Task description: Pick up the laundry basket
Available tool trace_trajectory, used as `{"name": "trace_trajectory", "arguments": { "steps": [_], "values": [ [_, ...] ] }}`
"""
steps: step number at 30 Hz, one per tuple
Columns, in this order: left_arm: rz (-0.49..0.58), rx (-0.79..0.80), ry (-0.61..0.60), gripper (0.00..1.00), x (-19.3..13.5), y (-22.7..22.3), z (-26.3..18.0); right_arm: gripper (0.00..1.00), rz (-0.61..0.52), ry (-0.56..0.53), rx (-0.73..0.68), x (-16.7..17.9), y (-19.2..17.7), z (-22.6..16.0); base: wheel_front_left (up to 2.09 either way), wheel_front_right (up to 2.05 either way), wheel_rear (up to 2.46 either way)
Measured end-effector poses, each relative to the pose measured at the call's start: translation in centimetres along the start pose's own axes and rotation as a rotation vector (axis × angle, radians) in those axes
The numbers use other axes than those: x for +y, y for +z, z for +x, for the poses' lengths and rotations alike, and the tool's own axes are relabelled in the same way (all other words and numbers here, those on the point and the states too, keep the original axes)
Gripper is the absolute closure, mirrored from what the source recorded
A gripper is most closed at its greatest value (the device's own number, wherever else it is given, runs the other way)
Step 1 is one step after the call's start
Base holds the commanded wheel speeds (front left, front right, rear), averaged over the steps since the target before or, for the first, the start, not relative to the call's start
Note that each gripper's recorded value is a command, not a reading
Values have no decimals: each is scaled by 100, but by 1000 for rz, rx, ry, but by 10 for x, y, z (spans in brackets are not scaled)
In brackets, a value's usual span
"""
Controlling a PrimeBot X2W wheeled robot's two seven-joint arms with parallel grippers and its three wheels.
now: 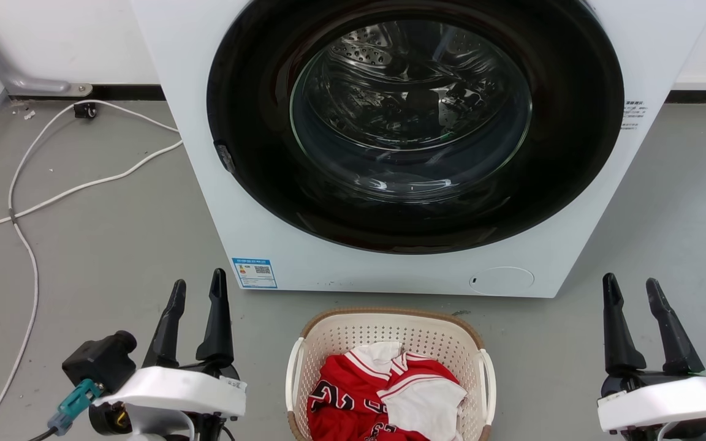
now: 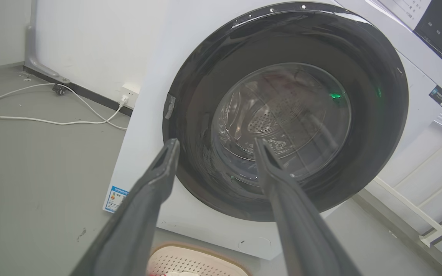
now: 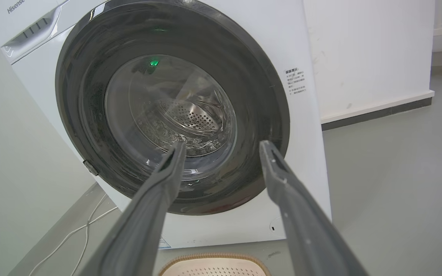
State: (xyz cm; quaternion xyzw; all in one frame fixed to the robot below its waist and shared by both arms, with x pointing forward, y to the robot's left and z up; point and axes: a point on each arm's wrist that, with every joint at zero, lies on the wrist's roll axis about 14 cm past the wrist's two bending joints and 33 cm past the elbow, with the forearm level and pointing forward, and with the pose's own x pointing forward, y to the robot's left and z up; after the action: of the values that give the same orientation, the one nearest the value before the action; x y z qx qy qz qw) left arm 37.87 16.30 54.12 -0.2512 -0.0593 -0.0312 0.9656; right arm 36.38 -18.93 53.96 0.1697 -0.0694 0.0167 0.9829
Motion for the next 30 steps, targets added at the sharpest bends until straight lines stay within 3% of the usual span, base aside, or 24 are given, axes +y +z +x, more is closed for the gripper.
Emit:
{"name": "trace_trajectory", "arguments": {
  "steps": [30],
  "values": [
    [255, -34, -54, 0, -12, -1, -4, 0, -274, 56, -44, 10, 8, -5, 0, 0, 0]
  ]
}}
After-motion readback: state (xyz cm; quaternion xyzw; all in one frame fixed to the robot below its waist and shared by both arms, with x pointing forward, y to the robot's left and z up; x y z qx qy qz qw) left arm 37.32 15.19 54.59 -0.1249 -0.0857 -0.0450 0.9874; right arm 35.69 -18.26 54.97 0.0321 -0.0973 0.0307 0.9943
